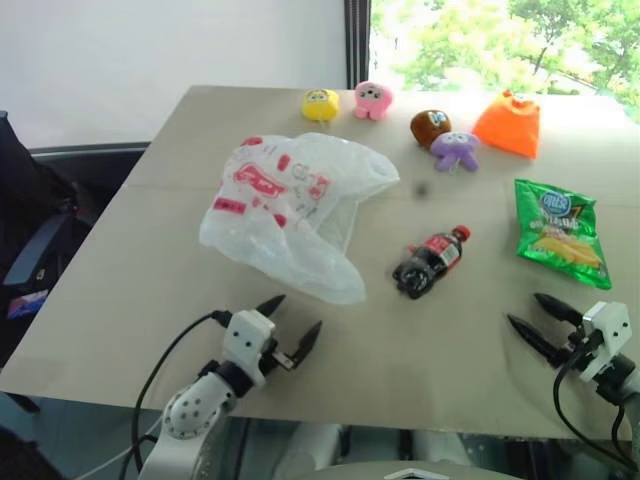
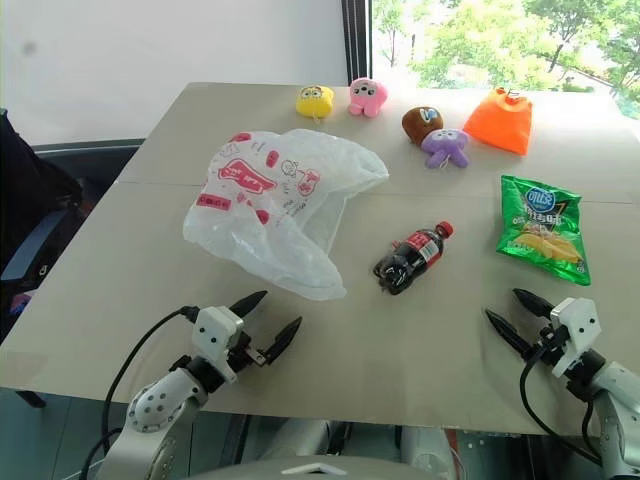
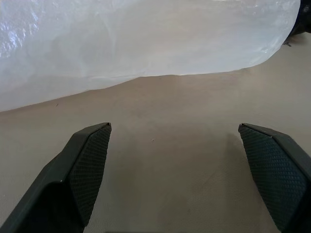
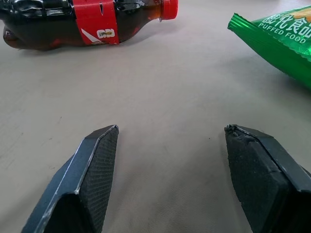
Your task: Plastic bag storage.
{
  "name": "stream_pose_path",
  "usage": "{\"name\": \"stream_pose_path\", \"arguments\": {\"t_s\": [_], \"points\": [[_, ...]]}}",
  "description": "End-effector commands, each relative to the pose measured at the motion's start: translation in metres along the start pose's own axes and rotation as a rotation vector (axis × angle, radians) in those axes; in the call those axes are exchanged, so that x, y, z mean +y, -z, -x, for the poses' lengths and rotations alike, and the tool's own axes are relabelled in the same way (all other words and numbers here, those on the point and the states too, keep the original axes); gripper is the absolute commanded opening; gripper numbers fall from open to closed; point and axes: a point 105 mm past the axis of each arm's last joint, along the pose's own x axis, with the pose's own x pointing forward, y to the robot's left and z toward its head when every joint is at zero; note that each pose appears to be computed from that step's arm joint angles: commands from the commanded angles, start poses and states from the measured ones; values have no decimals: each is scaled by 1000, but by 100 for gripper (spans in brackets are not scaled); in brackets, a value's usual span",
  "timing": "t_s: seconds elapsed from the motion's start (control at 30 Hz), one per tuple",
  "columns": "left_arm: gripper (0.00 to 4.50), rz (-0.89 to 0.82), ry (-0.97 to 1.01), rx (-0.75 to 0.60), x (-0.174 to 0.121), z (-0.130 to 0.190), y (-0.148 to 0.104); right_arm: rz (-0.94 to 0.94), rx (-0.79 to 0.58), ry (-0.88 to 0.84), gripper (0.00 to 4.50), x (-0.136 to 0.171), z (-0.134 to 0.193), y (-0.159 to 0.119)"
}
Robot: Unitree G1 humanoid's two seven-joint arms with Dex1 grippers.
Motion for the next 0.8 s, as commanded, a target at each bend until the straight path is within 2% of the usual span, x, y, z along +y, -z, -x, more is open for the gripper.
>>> {"name": "stream_pose_path", "arguments": {"t_s": [0.03, 0.8], "points": [[444, -29, 11, -48, -1, 2, -15, 37, -20, 0, 353, -6, 5, -9], [444, -10, 47, -60, -3, 8, -14, 45, -15, -21, 353, -6, 2, -6]]}}
